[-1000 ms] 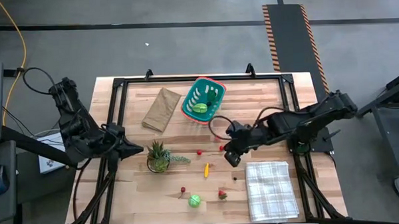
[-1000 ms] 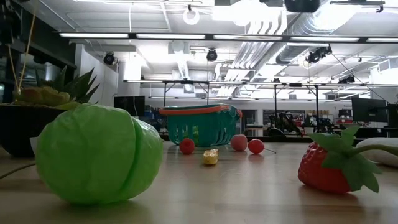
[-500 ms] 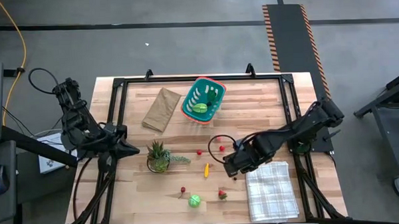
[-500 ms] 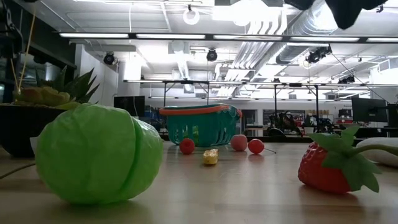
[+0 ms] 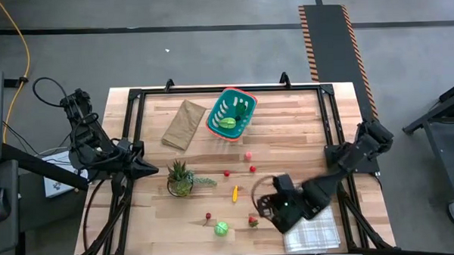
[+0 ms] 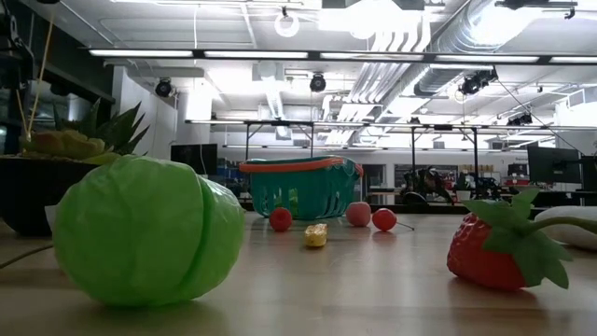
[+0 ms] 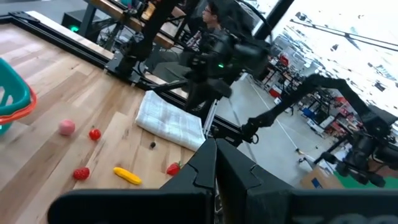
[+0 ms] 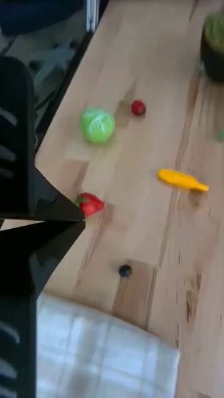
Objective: Pick and placing Produce into tupperware
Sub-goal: Put the black cherry in the green basket
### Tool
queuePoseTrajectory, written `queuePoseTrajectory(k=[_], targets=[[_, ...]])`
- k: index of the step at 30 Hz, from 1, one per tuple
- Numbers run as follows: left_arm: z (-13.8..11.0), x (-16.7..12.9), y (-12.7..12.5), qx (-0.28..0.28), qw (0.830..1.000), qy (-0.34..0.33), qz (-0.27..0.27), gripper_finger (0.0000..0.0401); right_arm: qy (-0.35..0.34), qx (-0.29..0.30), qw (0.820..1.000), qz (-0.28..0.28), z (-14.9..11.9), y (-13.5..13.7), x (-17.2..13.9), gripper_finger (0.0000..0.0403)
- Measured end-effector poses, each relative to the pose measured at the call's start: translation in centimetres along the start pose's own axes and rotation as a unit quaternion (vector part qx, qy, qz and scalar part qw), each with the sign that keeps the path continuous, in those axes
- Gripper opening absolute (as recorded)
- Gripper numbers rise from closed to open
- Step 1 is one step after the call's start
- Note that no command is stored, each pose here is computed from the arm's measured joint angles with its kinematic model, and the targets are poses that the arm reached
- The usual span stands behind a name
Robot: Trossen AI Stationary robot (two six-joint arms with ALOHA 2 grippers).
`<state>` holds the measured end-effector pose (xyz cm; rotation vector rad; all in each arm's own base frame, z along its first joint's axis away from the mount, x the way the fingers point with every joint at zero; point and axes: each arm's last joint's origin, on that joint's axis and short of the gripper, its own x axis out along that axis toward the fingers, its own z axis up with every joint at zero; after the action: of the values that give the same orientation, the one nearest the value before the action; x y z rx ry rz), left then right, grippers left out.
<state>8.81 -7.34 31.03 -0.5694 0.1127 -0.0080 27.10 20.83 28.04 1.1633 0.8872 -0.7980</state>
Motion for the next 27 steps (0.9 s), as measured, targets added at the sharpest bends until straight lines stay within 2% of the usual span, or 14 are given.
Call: queuePoseTrajectory(k=[4,11,19,25,27], targets=[[0.1,0.0,0.1,-0.011,1.000,-0.011,0.013,0.0000,-0.044,0.009,0.999,0.027,-2.2,-1.3,-1.1,0.0000],[0.1,0.0,0.1,-0.029,0.999,-0.018,0.021,0.0000,-0.030,0.021,0.999,0.039,-4.3,-2.3,-1.7,0.0000],[0.1,0.0,0.1,-0.051,0.998,-0.018,0.021,0.0000,-0.039,-0.017,0.999,-0.033,-6.6,-0.3,-0.7,0.0000],[0.0,0.0,0.1,-0.050,0.998,-0.017,0.021,0.0000,-0.105,-0.050,0.989,-0.090,-8.2,1.5,-0.8,0.0000],[0.0,0.0,0.1,-0.050,0.998,-0.016,0.021,0.0000,-0.123,-0.054,0.987,-0.084,-8.8,2.1,-0.4,0.0000]])
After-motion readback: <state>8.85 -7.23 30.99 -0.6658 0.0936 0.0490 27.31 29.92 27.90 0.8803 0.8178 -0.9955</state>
